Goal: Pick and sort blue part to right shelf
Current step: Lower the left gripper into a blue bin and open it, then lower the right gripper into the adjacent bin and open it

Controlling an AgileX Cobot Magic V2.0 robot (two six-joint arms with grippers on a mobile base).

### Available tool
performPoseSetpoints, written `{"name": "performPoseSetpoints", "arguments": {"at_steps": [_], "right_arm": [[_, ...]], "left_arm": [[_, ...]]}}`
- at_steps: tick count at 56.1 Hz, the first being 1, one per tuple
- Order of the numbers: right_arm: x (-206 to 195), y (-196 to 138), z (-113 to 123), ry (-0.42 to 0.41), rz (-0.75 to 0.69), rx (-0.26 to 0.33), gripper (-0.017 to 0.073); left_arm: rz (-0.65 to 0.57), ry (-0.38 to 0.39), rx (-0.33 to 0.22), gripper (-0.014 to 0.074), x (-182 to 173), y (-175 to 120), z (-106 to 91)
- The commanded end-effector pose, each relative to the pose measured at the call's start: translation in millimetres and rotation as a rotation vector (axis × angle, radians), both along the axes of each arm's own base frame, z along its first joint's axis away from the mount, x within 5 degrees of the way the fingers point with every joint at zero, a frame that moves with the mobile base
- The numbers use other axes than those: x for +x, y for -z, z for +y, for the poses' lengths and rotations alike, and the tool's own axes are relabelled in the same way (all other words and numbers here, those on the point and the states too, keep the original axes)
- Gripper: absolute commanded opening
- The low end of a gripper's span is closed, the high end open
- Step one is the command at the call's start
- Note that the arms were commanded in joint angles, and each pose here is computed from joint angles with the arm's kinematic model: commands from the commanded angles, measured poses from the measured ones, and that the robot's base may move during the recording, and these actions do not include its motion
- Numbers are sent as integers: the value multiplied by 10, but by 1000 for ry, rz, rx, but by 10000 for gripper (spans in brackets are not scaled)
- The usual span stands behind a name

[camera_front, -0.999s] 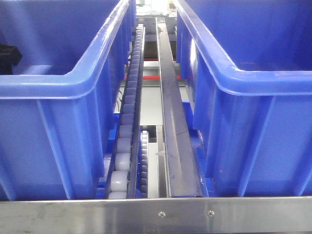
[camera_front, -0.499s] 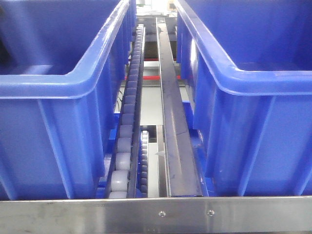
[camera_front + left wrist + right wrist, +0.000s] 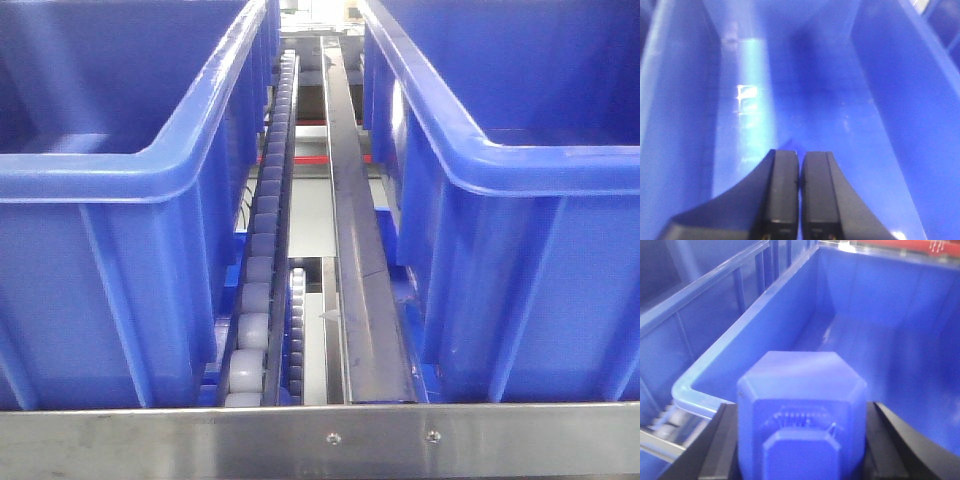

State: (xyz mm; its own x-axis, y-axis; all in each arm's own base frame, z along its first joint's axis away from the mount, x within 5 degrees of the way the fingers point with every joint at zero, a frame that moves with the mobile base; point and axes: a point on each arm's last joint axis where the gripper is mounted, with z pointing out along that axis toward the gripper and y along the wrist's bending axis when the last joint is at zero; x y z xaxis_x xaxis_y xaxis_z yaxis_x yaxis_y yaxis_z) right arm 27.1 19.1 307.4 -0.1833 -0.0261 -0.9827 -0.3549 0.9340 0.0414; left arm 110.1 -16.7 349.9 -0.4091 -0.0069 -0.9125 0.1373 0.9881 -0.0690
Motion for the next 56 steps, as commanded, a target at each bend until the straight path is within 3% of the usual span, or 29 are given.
{"name": "performPoseSetpoints", "arguments": {"at_steps": [1,14,18,27,45,56], "right_arm": [[111,-241,14,24,-21,62,126],[698,-700,46,151,212,17,126],[954,-775,64,197,308,-26,126],[1587,-810,199,212,479,-90,127],[2887,-93,468,212,790,-271,127],[3274,372,534,217,929,-350,127]], "left_arm": [[-117,-7,-17,124,-151,-75,19],[-175,-11,3,124,-436,29,57],[-175,-10,3,124,-453,52,59],[-165,-10,4,124,-447,79,58],[-150,-9,6,124,-451,92,57],[-148,-8,6,124,-451,94,57]]}}
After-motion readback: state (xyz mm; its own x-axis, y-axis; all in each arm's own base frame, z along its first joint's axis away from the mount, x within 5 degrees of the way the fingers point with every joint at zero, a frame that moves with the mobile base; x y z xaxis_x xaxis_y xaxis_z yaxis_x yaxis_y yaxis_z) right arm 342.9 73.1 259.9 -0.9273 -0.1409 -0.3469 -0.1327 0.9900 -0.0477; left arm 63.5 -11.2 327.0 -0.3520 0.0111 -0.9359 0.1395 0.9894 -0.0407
